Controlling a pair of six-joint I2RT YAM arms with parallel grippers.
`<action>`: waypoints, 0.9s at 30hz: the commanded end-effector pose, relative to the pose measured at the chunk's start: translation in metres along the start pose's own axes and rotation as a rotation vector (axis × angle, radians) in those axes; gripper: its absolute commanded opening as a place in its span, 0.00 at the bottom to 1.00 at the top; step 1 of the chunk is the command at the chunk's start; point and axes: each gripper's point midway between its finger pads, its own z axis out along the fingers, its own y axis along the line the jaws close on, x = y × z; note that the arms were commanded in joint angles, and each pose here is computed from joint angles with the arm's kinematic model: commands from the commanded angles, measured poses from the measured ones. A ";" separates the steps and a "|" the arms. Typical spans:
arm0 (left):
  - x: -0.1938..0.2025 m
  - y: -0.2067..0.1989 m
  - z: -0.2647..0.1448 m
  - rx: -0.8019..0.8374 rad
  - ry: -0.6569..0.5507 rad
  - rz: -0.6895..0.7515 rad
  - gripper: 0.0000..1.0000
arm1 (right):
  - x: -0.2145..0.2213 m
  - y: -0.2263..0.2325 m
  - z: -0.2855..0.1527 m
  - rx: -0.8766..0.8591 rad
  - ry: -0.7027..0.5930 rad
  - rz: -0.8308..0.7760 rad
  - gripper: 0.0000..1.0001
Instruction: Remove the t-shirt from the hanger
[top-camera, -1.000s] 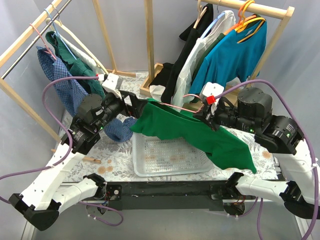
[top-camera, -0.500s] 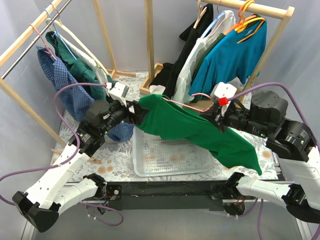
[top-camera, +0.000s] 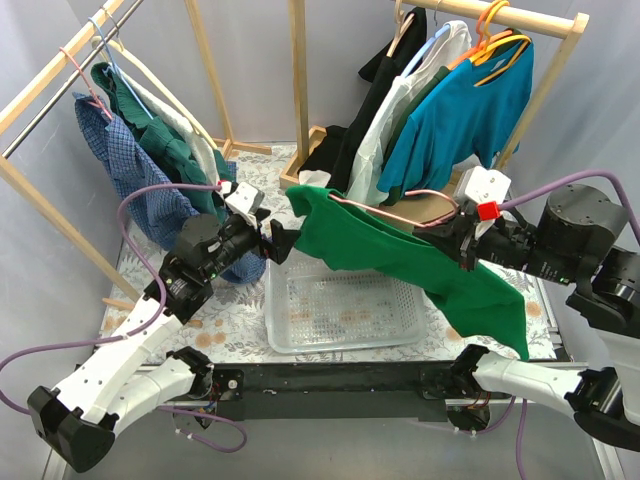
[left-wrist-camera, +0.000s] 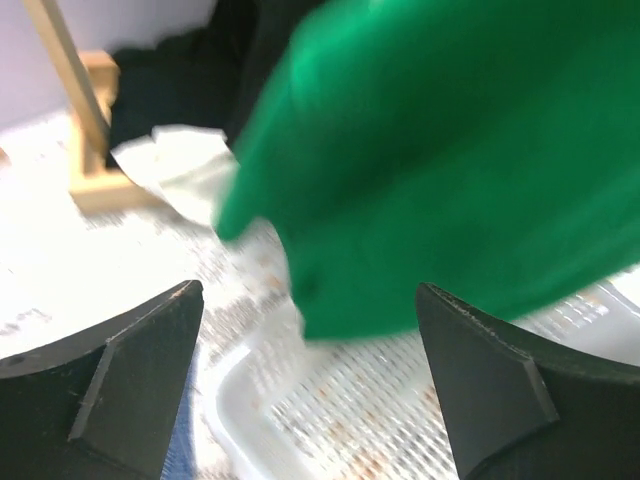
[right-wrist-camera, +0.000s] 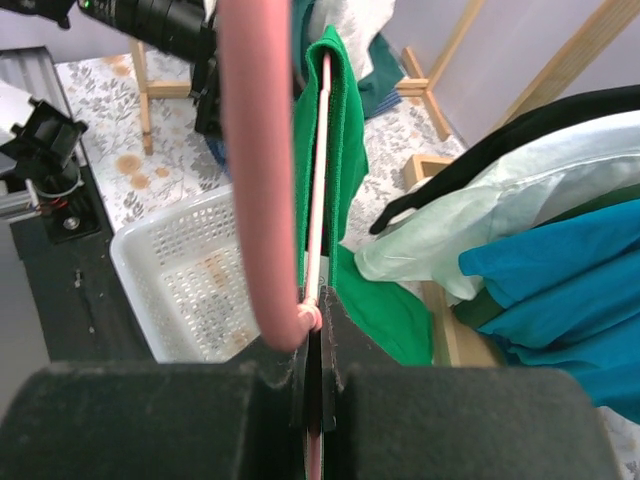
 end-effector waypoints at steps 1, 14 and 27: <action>-0.036 0.002 -0.007 -0.006 -0.137 0.135 0.88 | -0.015 0.010 -0.007 -0.056 -0.045 -0.007 0.01; -0.010 -0.033 -0.007 0.211 -0.046 0.129 0.38 | -0.031 0.022 -0.026 -0.107 -0.104 -0.012 0.01; -0.024 0.067 0.000 -0.381 -0.063 0.014 0.00 | 0.011 0.023 -0.029 -0.060 -0.032 0.034 0.01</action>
